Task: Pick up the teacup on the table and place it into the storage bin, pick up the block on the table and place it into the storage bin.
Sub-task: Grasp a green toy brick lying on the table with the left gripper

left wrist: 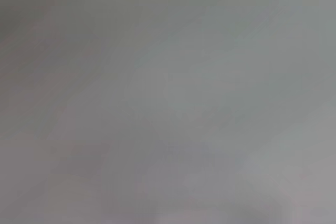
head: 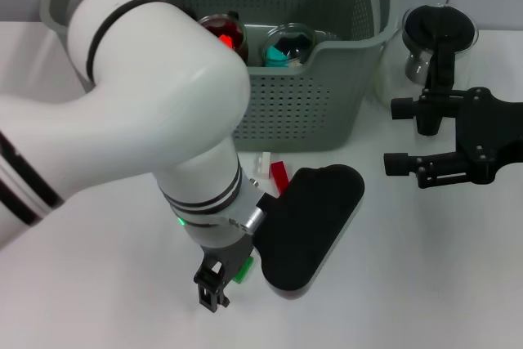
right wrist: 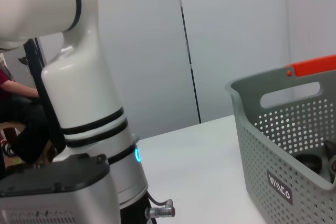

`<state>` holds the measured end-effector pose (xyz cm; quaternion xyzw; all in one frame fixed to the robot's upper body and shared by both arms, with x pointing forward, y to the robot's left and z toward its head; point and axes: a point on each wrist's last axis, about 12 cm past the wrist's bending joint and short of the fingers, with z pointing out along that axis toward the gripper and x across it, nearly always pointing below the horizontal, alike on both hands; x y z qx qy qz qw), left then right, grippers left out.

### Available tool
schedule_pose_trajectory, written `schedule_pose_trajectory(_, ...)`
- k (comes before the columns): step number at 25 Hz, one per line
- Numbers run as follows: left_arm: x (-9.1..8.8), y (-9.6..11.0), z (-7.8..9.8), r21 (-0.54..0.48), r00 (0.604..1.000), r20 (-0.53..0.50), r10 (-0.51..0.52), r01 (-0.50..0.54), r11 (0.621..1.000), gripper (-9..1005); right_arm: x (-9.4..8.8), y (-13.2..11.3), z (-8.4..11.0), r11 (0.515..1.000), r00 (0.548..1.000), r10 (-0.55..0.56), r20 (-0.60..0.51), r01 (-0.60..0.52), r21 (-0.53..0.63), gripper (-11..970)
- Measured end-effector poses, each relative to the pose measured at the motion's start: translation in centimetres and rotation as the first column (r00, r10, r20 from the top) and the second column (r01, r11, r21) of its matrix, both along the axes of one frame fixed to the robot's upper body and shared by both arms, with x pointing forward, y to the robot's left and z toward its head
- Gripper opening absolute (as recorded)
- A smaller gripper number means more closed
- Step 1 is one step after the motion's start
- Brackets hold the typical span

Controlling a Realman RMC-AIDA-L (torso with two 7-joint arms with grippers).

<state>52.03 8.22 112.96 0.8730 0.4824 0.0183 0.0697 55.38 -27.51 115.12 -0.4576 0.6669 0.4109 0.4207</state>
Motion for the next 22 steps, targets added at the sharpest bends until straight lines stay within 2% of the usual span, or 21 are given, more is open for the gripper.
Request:
schedule_pose_trajectory(14, 1.0, -0.5, -0.5, 0.029, 1.000, -0.008, 0.022, -0.022, 0.999, 849, -0.2, -0.1, -0.2, 1.000, 1.000, -0.004, -0.004, 0.004, 0.001, 927)
schedule_pose_trajectory(19, 1.3, -0.6, -0.6, 0.030, 1.000, -0.011, 0.025, -0.025, 0.999, 612, -0.2, -0.2, -0.3, 1.000, 1.000, -0.006, -0.002, 0.006, 0.000, 927)
schedule_pose_trajectory(22, 1.4, -0.7, -0.7, 0.029, 1.000, -0.012, 0.025, -0.024, 0.999, 567, -0.2, -0.1, -0.4, 1.000, 1.000, -0.007, -0.005, 0.007, 0.002, 927)
